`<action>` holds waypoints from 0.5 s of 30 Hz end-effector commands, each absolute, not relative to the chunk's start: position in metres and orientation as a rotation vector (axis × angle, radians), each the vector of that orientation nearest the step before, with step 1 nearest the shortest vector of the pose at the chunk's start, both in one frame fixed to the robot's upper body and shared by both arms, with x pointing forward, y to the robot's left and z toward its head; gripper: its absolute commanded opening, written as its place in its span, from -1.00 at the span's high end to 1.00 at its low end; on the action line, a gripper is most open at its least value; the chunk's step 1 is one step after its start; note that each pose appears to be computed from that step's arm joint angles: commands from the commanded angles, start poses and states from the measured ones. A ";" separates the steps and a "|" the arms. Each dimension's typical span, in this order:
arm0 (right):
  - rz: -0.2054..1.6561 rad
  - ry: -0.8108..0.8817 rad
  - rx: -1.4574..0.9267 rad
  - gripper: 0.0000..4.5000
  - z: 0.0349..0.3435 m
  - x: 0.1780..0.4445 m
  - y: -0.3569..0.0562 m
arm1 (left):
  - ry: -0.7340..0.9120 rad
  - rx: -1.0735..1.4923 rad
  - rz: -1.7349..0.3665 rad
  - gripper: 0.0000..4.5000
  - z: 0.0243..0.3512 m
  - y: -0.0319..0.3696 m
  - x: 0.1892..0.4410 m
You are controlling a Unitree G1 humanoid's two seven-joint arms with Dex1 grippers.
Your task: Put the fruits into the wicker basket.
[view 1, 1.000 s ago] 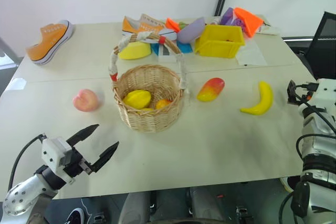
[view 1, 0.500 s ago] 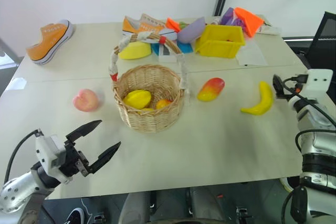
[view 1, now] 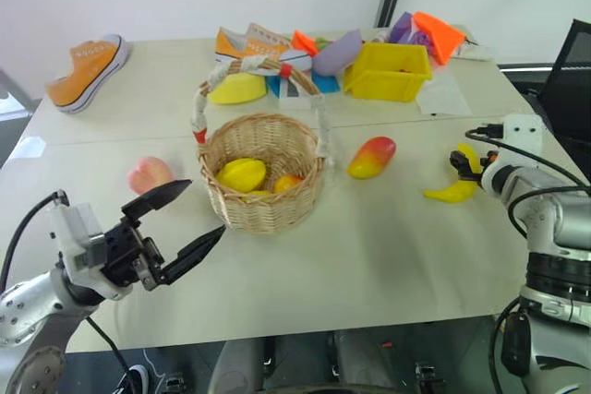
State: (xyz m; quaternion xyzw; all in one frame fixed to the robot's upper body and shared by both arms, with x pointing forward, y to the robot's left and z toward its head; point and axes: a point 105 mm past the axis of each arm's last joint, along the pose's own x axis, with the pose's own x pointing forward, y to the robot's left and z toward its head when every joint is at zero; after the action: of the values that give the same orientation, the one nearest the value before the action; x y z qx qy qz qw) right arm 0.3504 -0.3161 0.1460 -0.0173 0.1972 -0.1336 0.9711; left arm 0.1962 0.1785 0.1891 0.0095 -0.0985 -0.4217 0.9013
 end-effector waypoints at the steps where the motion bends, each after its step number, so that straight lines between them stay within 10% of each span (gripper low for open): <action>1: -0.301 0.341 -0.017 -0.99 0.165 0.353 -0.319 | -0.208 -0.065 -0.920 -1.00 0.199 0.172 0.190; 15: -0.275 0.425 -0.006 -0.99 0.149 0.352 -0.306 | -0.163 -0.023 -0.974 -1.00 0.195 0.164 0.190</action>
State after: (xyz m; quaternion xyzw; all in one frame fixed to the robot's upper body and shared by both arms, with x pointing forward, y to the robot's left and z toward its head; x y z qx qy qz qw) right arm 0.3532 -0.3019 0.1372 0.0111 0.2281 -0.1276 0.9652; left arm 0.1940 0.1678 0.1896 -0.0321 -0.0665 -0.4573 0.8862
